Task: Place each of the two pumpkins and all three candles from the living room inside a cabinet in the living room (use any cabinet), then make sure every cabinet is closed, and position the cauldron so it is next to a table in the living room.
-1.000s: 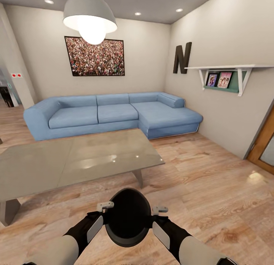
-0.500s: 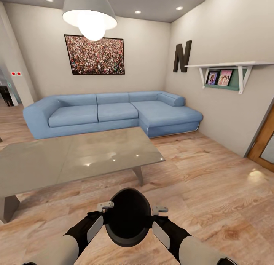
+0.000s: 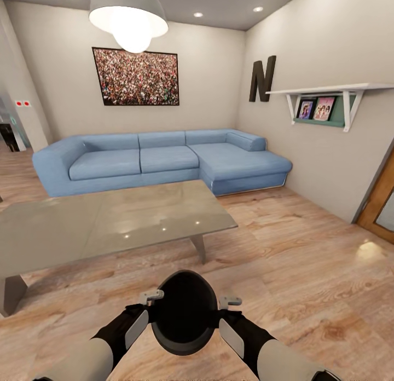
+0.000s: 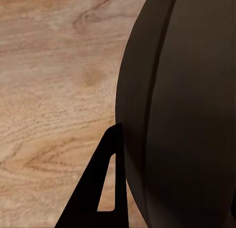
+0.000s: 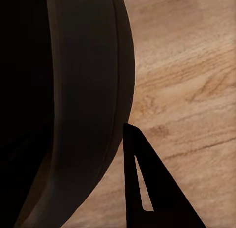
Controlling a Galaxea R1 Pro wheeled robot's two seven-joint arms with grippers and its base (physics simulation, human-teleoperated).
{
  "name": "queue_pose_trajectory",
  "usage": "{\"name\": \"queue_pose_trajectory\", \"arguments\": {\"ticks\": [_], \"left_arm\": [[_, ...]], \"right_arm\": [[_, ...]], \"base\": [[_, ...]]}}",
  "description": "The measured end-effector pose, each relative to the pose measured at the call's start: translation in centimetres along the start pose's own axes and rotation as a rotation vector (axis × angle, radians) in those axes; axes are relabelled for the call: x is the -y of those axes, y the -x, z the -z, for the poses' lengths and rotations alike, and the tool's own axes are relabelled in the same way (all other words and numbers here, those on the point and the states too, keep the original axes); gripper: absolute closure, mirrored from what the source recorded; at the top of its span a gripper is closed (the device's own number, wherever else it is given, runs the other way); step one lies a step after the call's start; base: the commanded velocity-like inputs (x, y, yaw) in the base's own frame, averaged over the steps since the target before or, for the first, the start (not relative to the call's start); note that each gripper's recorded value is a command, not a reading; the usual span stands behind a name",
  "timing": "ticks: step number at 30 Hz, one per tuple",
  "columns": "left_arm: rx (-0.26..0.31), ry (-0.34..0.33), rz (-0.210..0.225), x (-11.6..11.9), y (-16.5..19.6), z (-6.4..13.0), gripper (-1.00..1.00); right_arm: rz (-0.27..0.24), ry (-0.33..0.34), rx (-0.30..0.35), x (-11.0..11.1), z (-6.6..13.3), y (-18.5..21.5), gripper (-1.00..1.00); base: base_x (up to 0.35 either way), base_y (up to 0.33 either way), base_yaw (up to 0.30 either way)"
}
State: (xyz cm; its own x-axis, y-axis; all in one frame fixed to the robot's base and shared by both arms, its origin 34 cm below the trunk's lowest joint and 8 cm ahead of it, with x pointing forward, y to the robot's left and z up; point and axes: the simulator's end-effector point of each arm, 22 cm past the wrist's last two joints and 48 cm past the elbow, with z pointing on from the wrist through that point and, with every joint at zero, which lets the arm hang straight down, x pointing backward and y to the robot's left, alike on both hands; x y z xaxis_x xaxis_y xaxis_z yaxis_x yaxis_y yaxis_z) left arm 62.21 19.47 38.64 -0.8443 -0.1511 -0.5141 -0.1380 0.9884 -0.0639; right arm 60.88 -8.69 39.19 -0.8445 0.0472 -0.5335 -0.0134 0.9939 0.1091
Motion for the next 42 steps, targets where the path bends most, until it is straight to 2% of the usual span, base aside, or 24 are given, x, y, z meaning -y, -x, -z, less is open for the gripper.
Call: {"name": "queue_pose_trajectory", "arguments": {"ticks": [7,19,42], "left_arm": [[0.001,0.0,-0.001,-0.14,-1.05,-1.12,1.0],[0.001,-0.002,0.009,-0.16,-0.99,-1.11,1.0],[0.001,0.0,0.006,-0.26,-1.0,-1.1,1.0]], "right_arm": [[0.001,0.0,0.0,0.17,-1.1,-1.13,1.0],[0.0,0.005,0.011,-0.06,-0.97,-0.62,1.0],[0.001,0.007,0.014,-0.14,-0.89,-0.41,1.0]], "base": [[0.0,0.0,0.0],[0.007,0.0,0.0],[0.193,0.0,0.0]]}}
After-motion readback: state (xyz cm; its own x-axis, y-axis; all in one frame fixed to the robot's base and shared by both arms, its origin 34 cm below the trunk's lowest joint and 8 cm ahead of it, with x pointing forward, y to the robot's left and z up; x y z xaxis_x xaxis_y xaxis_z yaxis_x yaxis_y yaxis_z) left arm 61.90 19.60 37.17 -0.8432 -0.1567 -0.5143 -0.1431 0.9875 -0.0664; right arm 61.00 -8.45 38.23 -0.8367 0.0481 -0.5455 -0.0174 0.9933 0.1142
